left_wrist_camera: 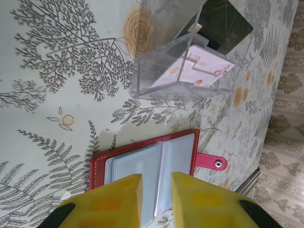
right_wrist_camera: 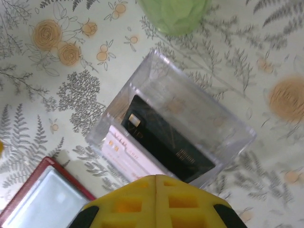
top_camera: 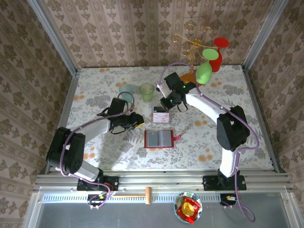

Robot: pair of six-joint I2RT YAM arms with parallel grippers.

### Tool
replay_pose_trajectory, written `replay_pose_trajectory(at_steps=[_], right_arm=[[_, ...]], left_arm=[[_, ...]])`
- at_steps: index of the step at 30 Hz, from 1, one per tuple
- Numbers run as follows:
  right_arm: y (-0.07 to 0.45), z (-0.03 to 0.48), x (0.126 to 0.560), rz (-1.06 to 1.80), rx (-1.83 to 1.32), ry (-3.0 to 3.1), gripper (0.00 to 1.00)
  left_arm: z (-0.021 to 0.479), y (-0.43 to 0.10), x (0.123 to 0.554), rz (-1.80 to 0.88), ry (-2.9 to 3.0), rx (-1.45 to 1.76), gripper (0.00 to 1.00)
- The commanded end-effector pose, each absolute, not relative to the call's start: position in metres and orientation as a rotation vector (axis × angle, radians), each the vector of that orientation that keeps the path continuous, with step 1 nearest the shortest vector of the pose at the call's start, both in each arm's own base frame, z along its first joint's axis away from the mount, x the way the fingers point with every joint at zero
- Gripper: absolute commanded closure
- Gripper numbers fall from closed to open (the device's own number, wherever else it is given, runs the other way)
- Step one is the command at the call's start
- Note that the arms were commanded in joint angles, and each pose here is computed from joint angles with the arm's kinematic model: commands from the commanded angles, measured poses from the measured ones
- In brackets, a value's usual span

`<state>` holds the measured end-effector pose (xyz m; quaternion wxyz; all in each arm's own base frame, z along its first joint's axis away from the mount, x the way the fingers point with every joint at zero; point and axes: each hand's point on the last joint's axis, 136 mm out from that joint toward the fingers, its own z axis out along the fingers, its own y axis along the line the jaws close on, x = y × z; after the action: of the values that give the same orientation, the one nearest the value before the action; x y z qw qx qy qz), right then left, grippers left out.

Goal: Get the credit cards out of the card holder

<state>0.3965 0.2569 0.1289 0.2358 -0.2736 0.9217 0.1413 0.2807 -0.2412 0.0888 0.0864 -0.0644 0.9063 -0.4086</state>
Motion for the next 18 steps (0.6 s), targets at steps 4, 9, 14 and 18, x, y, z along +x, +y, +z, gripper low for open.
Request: replay_pose_trajectory(at_steps=[4, 9, 14, 18], right_arm=[[0.28, 0.136, 0.361, 0.659, -0.332, 2.617, 1.0], [0.293, 0.118, 0.32, 0.806, -0.154, 2.752, 1.0], [0.303, 0.099, 0.292, 0.903, -0.048, 2.805, 0.95], [0.303, 0.082, 0.278, 0.945, 0.009, 2.849, 0.91]], left_arm=[[0.073, -0.251, 0.259, -1.252, 2.769, -0.165, 0.77], [0.06, -0.251, 0.245, -1.251, 2.803, -0.177, 0.82], [0.047, -0.25, 0.23, -1.241, 2.847, -0.176, 0.84], [0.037, -0.249, 0.218, -1.232, 2.877, -0.178, 0.87]])
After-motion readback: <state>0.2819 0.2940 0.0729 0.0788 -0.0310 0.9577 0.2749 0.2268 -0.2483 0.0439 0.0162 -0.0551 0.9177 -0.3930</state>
